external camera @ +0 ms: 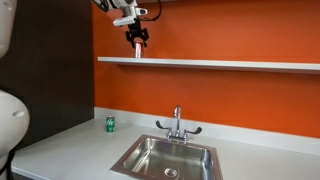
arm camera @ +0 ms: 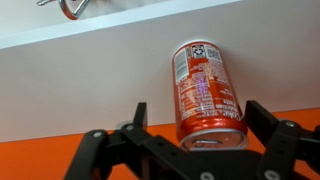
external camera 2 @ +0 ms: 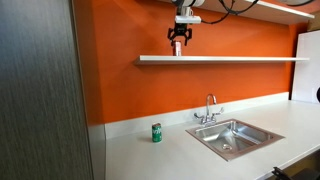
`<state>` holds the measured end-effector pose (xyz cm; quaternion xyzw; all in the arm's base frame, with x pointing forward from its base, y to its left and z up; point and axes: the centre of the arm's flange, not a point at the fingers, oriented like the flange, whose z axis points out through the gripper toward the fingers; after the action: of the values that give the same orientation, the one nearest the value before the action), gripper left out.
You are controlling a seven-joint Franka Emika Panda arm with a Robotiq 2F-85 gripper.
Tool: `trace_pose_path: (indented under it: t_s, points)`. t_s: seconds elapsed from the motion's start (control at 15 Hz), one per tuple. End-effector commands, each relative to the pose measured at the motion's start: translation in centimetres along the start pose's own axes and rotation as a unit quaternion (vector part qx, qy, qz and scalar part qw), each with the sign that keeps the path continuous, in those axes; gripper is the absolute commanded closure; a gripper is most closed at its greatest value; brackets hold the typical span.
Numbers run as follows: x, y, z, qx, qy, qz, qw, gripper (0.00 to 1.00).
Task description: Put the red can on the bottom shelf
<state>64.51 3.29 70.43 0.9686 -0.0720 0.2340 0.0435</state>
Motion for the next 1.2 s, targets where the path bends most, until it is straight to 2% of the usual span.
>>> trace_pose_path:
  t_s: [0.0,0.73,1.13]
  points:
    - [-1.3,0.5,-0.9,0.005,-0.01,0.012,0.9999,0.0]
    - [-6.4,0.3,-3.8,0.008,-0.009,0.0,0.9999,0.0]
    - [-12.4,0.1,-6.6,0.018,-0.015,-0.013,0.9996,0.0]
